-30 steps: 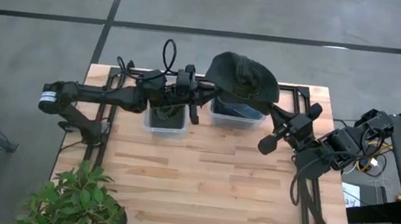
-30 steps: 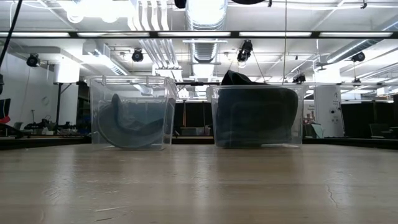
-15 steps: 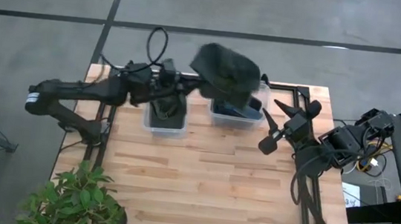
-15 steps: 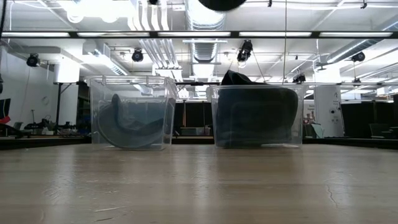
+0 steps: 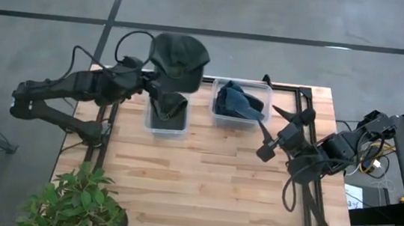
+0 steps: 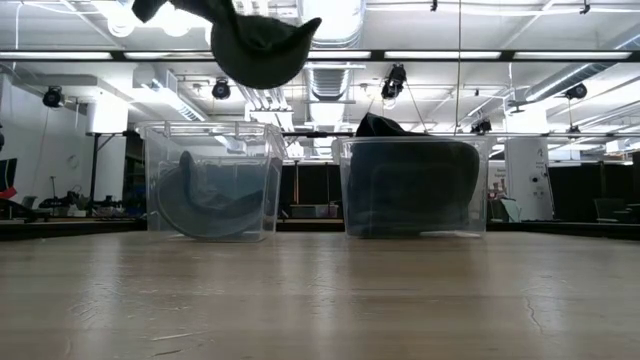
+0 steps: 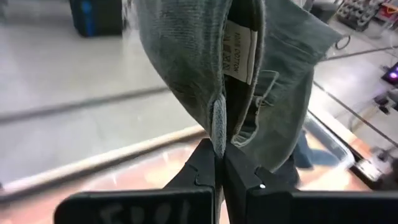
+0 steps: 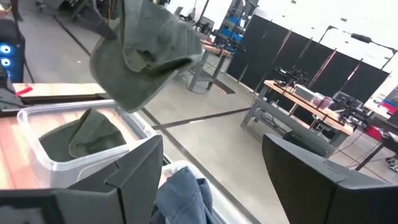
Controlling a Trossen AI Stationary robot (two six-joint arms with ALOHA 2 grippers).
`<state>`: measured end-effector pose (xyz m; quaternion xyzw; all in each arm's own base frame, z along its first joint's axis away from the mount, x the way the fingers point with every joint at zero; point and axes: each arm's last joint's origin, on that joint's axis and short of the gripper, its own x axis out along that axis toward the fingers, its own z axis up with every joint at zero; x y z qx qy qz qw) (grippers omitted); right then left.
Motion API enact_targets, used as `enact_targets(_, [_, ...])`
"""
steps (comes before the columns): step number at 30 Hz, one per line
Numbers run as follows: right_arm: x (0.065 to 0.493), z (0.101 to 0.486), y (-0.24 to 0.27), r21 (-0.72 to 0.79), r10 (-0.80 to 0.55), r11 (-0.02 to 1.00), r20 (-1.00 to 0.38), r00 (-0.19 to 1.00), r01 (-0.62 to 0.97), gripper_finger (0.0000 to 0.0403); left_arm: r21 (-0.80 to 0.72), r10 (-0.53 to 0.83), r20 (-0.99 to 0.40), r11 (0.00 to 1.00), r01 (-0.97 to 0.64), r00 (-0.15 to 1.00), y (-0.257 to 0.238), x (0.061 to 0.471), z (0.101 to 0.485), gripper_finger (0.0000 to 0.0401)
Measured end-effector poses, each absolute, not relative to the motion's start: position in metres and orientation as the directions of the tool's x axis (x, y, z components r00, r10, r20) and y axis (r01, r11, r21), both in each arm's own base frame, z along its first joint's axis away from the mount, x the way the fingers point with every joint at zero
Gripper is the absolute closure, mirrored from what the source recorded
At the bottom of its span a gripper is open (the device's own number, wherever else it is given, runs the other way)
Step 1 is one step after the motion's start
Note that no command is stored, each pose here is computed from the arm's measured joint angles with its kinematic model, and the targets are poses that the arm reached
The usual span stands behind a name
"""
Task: Pick & Place hat
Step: Put the green cap into the left transparent bin
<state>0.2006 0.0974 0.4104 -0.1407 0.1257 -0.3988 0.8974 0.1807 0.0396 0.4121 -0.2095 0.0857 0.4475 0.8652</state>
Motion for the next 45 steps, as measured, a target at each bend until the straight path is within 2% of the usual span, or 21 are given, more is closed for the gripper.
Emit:
enact_targets(6, [0.203, 0.402, 0.099, -0.352, -0.741, 0.655, -0.129, 0.659, 0.669, 0.0138, -0.339, 0.668, -0.471, 0.466, -0.817, 0.576, 0.042, 0.187, 0.395, 0.0395])
enact_targets(13, [0.204, 0.391, 0.101, -0.346, -0.719, 0.683, -0.162, 0.676, 0.643, 0.0146, -0.21, 0.645, -0.635, 0.387, -0.898, 0.426, 0.052, 0.202, 0.366, 0.0395])
enact_targets(19, [0.204, 0.391, 0.101, -0.354, -0.719, 0.682, -0.162, 0.676, 0.64, 0.0149, -0.212, 0.559, -0.722, 0.382, -0.9, 0.407, 0.057, 0.216, 0.352, 0.0395])
enact_targets(22, [0.204, 0.391, 0.101, -0.37, -0.719, 0.68, -0.162, 0.676, 0.634, 0.0149, -0.171, 0.525, -0.77, 0.38, -0.909, 0.363, 0.059, 0.216, 0.346, 0.0395])
enact_targets(27, [0.204, 0.391, 0.101, -0.373, -0.719, 0.679, -0.162, 0.676, 0.632, 0.0152, -0.09, 0.507, -0.82, 0.343, -0.935, 0.265, 0.062, 0.208, 0.339, 0.0395])
enact_targets(34, [0.204, 0.391, 0.101, -0.37, -0.719, 0.679, -0.162, 0.676, 0.634, 0.0155, -0.165, 0.388, -0.867, 0.371, -0.914, 0.314, 0.059, 0.211, 0.335, 0.038])
enact_targets(41, [0.204, 0.391, 0.101, -0.369, -0.719, 0.68, -0.163, 0.676, 0.634, 0.0152, -0.112, 0.395, -0.878, 0.379, -0.919, 0.27, 0.06, 0.212, 0.322, 0.0371])
enact_targets(45, [0.205, 0.39, 0.101, -0.362, -0.697, 0.703, -0.186, 0.692, 0.611, 0.0148, -0.08, 0.399, -0.879, 0.414, -0.907, 0.26, 0.061, 0.215, 0.316, 0.0346])
